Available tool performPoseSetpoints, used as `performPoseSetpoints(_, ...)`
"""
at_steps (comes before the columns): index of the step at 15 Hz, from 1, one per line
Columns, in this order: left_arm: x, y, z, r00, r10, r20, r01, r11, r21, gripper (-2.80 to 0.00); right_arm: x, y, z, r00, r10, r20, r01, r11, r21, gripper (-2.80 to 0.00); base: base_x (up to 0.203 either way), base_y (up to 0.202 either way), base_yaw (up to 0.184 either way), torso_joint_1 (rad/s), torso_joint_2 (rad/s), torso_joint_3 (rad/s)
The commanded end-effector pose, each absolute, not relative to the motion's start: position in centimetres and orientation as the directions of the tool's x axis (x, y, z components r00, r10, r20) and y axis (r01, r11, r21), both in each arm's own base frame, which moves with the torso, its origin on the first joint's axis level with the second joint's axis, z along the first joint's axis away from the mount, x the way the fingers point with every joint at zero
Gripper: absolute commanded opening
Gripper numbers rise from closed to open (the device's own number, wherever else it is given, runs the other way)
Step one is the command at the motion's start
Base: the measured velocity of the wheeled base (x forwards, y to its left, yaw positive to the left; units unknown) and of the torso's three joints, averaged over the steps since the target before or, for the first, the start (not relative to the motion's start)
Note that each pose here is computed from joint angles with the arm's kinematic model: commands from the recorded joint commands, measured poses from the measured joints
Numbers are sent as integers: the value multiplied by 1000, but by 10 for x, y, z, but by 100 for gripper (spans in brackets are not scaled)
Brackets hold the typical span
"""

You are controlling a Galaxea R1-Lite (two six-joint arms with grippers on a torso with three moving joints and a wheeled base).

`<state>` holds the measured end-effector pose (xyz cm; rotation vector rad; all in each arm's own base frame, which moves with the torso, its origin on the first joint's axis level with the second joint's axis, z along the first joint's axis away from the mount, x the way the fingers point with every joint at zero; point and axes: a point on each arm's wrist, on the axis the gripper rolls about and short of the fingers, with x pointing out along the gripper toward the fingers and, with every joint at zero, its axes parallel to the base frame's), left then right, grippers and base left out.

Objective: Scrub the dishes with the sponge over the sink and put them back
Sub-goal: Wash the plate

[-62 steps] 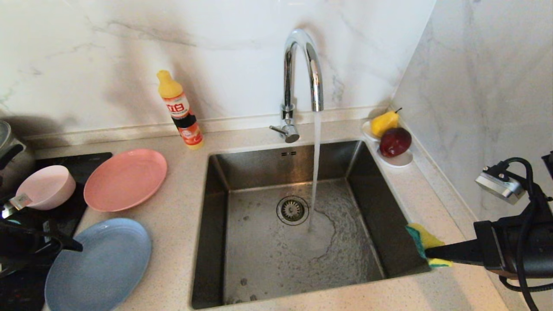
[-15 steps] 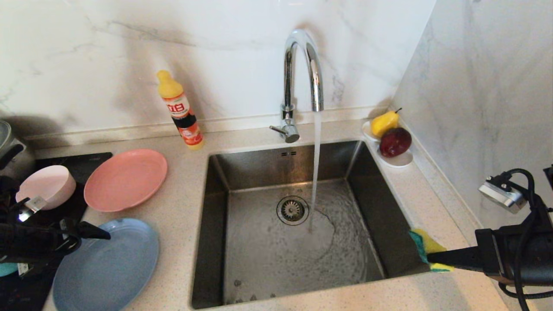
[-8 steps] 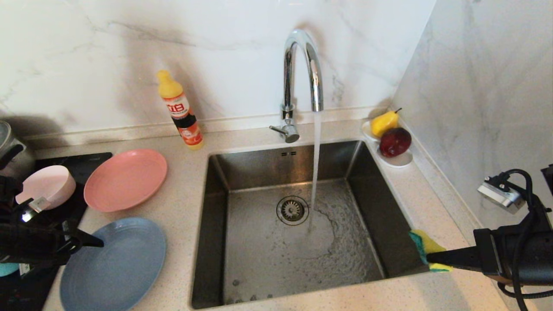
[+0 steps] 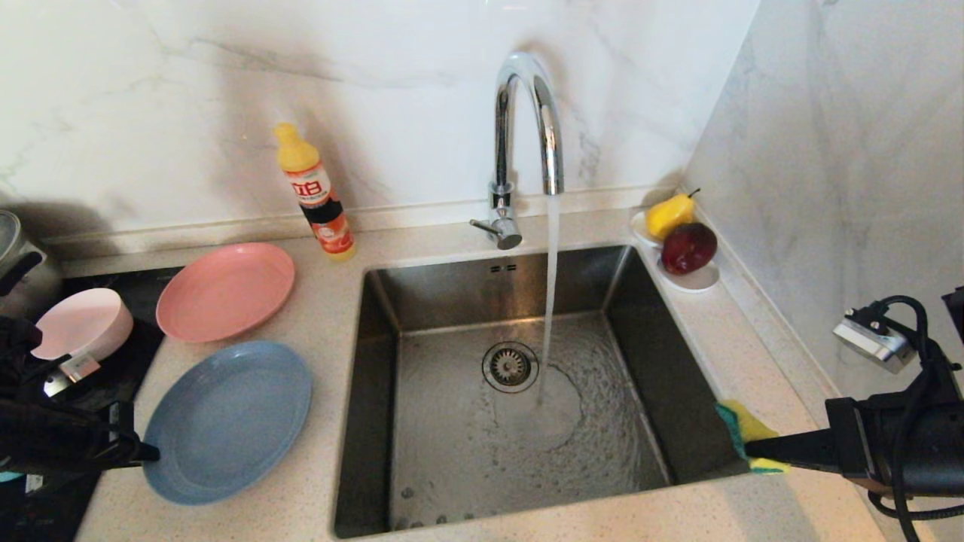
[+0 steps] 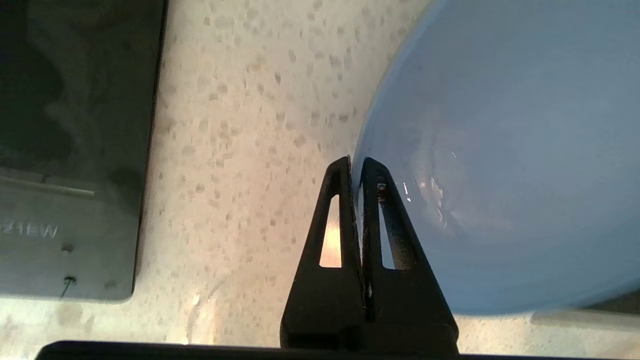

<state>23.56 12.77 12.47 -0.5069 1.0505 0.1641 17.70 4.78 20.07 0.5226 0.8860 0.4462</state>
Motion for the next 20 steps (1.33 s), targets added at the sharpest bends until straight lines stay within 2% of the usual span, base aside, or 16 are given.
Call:
performPoseSetpoints(1, 231, 125, 134, 520, -96, -849, -356, 879, -318, -280, 177, 48, 201, 555, 570, -606, -150, 785, 601, -280, 0, 0, 0, 0, 0, 0)
performPoseSetpoints(7, 204, 109, 185, 599, -70, -798, -310, 898, -312, -280, 176, 48, 202, 559, 571, -602, -153, 784, 601, -280, 0, 0, 0, 0, 0, 0)
performPoseSetpoints(13, 162, 78, 253, 691, -163, -704, -178, 906, -384, -280, 172, 47, 206, 558, 594, -579, -179, 768, 615, -280, 0, 0, 0, 0, 0, 0)
performPoseSetpoints(16, 152, 46, 268, 668, -276, -691, -31, 917, -397, -280, 172, 47, 207, 559, 596, -577, -182, 767, 616, -280, 0, 0, 0, 0, 0, 0)
performPoseSetpoints(20, 160, 7, 269, 586, -400, -704, 127, 904, -408, -280, 167, 46, 209, 567, 597, -568, -186, 764, 618, -280, 0, 0, 0, 0, 0, 0)
